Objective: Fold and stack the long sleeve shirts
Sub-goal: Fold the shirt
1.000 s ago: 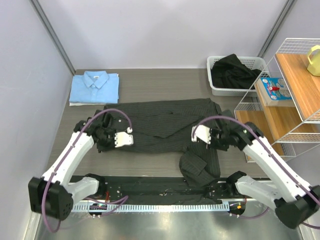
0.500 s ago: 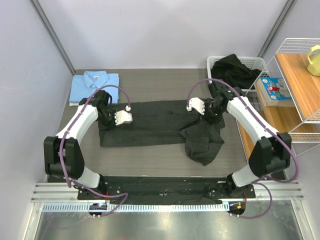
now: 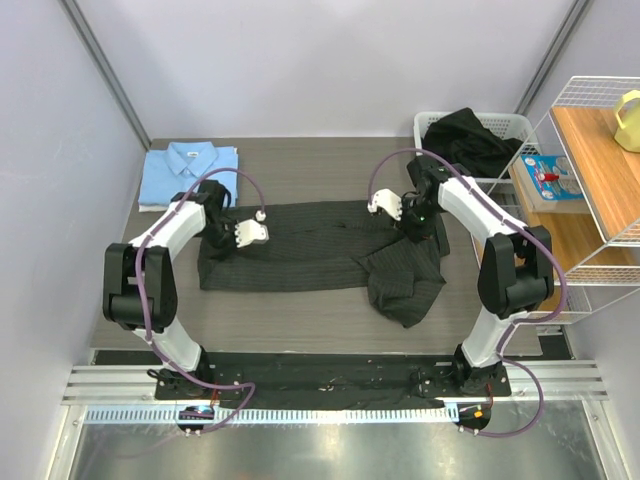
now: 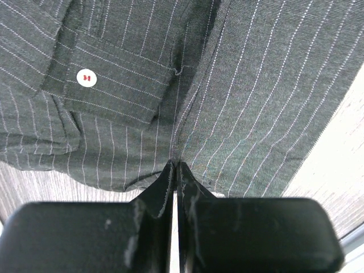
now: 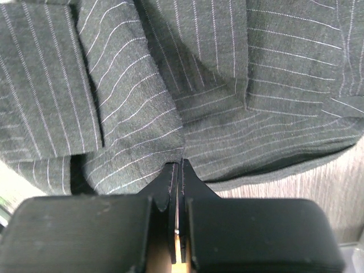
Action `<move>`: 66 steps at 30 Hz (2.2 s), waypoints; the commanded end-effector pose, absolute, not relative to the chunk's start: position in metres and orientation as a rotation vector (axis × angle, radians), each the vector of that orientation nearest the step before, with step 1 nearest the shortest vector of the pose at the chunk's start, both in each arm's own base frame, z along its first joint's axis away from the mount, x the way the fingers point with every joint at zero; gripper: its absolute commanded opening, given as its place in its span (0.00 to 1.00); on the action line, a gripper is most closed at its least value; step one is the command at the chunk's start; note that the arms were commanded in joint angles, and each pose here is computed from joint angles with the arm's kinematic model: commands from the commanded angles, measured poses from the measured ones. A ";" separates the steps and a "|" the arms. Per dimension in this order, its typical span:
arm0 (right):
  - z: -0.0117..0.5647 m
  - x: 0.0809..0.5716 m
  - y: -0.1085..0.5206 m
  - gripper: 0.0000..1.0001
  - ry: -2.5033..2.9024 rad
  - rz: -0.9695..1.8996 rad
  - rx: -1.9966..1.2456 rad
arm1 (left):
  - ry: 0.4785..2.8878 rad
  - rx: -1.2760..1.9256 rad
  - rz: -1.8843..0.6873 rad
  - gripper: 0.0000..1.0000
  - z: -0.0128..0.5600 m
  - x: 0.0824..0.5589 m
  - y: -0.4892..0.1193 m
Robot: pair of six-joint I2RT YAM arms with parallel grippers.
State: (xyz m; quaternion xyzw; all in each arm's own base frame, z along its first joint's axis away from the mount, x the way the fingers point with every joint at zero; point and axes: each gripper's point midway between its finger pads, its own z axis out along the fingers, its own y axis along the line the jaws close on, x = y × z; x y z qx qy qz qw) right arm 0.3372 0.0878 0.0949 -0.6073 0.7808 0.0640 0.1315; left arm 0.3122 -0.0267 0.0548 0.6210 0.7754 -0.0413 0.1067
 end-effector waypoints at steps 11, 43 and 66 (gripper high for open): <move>0.086 0.340 0.095 0.38 2.464 0.317 -1.537 | 2.382 1.510 -0.248 0.39 0.082 0.308 -0.037; 0.115 0.304 0.018 0.59 2.579 0.141 -1.395 | 2.568 1.204 -0.376 0.47 0.061 0.272 -0.037; 0.061 0.228 0.109 0.58 2.808 0.556 -1.085 | 2.176 1.115 -0.474 0.65 0.175 0.260 -0.096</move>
